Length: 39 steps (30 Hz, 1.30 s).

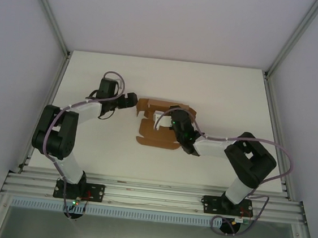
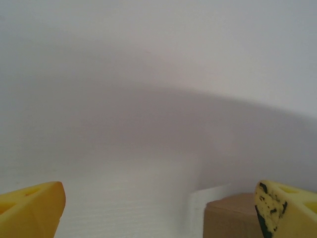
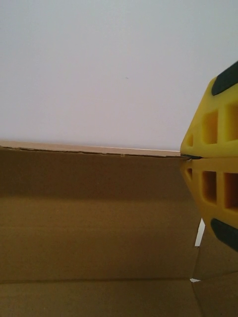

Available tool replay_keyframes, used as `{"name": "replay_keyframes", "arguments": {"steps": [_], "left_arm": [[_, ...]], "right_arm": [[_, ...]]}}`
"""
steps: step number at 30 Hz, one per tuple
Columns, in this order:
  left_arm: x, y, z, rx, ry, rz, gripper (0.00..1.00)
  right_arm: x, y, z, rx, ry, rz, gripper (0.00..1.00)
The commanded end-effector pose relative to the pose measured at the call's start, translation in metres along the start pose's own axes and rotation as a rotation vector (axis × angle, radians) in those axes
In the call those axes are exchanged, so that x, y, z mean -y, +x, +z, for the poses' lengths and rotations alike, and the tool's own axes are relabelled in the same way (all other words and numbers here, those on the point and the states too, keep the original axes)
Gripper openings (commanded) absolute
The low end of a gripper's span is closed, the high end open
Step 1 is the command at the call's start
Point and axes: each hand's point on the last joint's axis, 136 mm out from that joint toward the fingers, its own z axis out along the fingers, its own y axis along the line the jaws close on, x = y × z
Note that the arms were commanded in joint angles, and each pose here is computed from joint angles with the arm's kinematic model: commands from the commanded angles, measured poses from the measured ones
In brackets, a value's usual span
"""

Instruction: Assemble paper box

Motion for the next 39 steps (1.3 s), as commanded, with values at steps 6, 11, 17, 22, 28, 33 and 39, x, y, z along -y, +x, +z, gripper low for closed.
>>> {"name": "replay_keyframes", "arguments": {"steps": [6, 11, 17, 22, 28, 33, 39], "left_arm": [[0.058, 0.016, 0.001, 0.024, 0.3, 0.166, 0.9], [0.076, 0.031, 0.007, 0.001, 0.321, 0.245, 0.82], [0.079, 0.043, 0.011, 0.023, 0.281, 0.281, 0.74], [0.082, 0.06, 0.006, 0.035, 0.29, 0.345, 0.59], [0.096, 0.068, 0.003, 0.051, 0.332, 0.419, 0.52], [0.098, 0.058, 0.01, 0.077, 0.302, 0.444, 0.49], [0.107, 0.052, 0.017, 0.098, 0.289, 0.467, 0.45]], "right_arm": [[-0.004, 0.004, -0.001, -0.027, 0.004, 0.032, 0.0], [-0.006, 0.005, -0.001, -0.04, -0.007, 0.042, 0.0], [-0.009, 0.01, -0.002, -0.063, -0.01, 0.024, 0.0], [-0.011, 0.01, -0.004, -0.06, -0.016, 0.043, 0.0], [-0.014, 0.011, -0.005, -0.074, -0.031, 0.021, 0.0], [-0.018, 0.008, -0.007, -0.069, -0.046, 0.015, 0.0], [-0.03, 0.005, -0.009, -0.063, -0.086, 0.01, 0.0]]}}
